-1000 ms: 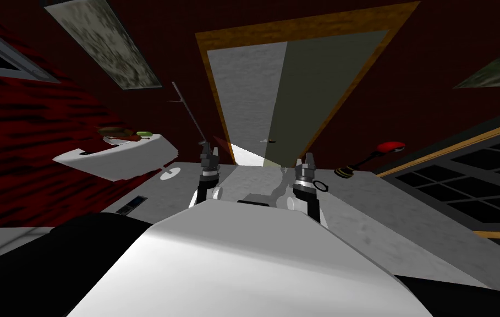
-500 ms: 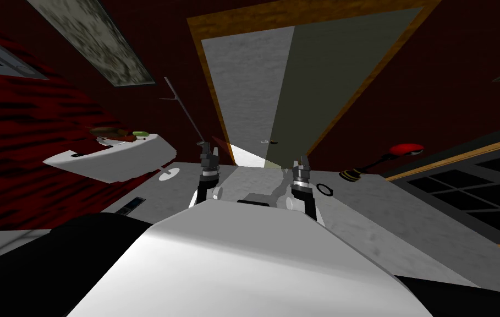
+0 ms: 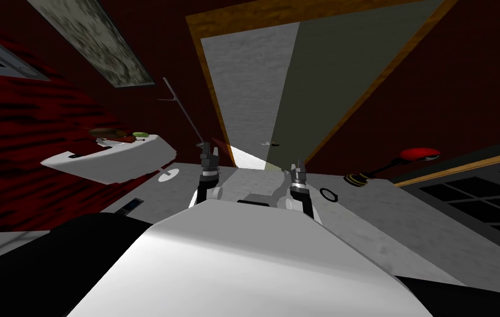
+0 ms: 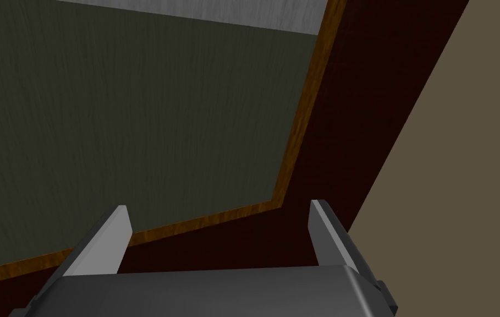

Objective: Pull the door open

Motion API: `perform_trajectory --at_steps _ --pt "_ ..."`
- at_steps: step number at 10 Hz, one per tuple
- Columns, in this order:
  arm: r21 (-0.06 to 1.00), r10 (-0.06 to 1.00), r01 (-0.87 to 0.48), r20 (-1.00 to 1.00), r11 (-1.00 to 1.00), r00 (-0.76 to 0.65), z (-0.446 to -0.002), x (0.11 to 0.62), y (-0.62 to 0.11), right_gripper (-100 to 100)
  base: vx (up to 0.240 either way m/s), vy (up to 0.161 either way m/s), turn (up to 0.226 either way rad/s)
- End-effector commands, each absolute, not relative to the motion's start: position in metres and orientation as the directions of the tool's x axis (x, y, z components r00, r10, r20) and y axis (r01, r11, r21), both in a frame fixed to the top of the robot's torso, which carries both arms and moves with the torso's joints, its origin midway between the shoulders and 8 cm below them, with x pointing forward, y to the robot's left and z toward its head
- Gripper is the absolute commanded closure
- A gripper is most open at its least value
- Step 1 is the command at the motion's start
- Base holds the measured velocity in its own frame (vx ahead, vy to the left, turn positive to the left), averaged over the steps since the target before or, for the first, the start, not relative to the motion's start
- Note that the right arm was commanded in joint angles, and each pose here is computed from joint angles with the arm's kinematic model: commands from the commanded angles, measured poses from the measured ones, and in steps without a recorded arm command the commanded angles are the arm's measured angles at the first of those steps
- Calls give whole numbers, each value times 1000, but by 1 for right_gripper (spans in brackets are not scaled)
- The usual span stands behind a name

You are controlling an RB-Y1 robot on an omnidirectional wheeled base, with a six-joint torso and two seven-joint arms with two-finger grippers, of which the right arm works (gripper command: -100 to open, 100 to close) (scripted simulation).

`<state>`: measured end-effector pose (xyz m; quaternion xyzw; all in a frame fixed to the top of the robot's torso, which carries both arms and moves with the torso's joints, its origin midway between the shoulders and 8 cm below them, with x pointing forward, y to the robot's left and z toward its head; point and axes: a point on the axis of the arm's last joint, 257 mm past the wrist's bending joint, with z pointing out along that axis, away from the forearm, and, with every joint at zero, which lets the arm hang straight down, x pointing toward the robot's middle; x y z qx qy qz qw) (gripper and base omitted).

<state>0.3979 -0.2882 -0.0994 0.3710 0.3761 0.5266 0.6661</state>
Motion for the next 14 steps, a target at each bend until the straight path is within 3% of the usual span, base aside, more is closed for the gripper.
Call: perform_trajectory --at_steps 1,14 --pt "898 982 -410 -107 162 153 -111 400 -290 -100 178 -11 39" --pt "943 989 -310 -86 118 117 -191 408 -307 -100 98 -12 32"
